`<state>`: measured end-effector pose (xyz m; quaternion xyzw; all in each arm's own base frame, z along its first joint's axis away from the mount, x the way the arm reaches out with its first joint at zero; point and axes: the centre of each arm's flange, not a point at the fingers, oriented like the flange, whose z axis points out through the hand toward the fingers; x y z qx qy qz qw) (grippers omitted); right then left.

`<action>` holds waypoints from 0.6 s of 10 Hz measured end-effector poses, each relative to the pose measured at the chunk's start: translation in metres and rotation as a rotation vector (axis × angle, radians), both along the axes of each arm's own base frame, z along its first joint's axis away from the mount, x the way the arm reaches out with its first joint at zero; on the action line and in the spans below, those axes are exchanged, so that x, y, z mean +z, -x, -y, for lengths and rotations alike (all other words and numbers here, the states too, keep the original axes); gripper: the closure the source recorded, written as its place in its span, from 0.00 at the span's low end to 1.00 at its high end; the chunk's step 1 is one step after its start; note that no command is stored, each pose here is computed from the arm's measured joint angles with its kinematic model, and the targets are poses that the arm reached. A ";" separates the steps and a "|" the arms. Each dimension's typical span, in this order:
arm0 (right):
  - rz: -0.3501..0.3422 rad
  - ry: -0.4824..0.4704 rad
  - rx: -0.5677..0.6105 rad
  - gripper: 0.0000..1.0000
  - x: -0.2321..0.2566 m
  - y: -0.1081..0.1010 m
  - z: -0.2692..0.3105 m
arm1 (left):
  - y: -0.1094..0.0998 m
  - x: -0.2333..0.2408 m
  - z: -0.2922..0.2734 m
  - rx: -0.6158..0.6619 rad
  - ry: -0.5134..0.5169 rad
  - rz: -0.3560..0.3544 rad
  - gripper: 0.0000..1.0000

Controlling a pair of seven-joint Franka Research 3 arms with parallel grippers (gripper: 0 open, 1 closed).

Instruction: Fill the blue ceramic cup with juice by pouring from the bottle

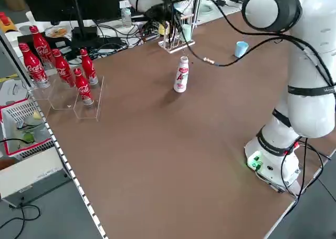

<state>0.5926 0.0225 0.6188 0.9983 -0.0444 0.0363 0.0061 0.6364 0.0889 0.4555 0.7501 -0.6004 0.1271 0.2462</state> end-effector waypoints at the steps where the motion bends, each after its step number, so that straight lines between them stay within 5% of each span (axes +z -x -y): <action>1: 0.001 0.000 -0.001 0.00 0.001 0.000 0.000 | -0.001 0.016 0.020 0.046 -0.049 -0.012 0.00; 6: 0.000 0.000 -0.002 0.00 -0.001 0.000 -0.001 | 0.012 0.087 0.126 0.319 -0.264 -0.057 0.00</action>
